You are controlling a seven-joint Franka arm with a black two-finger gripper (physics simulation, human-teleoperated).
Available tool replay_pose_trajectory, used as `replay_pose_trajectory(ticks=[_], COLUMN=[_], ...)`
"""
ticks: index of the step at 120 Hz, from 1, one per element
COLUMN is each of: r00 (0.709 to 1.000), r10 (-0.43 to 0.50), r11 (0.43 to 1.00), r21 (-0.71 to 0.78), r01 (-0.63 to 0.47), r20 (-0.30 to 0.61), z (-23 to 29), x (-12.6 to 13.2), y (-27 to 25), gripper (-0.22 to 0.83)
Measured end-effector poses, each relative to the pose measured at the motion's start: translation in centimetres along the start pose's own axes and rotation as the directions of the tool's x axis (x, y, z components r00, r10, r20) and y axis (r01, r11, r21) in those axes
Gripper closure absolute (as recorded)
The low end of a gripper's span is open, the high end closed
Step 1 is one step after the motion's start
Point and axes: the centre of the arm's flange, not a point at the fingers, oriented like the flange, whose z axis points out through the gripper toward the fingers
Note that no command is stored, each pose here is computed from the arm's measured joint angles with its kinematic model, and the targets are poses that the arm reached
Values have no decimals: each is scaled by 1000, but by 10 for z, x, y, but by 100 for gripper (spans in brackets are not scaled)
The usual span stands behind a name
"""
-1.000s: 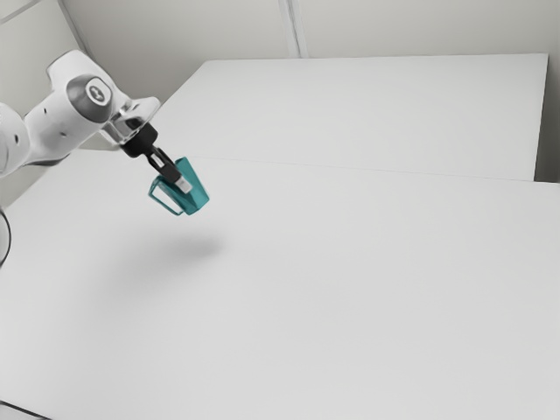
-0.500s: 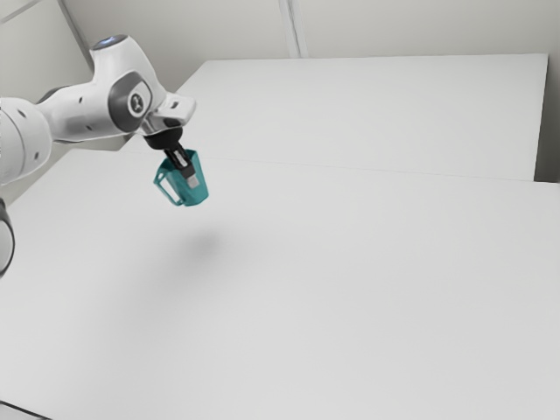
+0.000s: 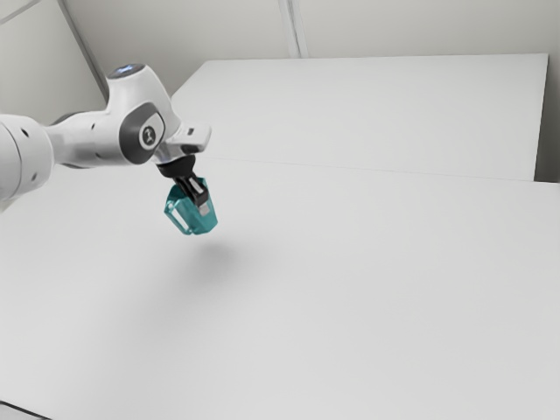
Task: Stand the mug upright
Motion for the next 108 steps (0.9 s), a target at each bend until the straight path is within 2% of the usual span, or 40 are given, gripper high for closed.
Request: replay_pose_trajectory(ticks=[55, 108], r00=[995, 987], r10=[-101, -155], r11=[995, 988], r21=[6, 3], r01=[101, 155], r20=[11, 41], z=[34, 68], x=[1, 4], y=[1, -4], gripper=[79, 79])
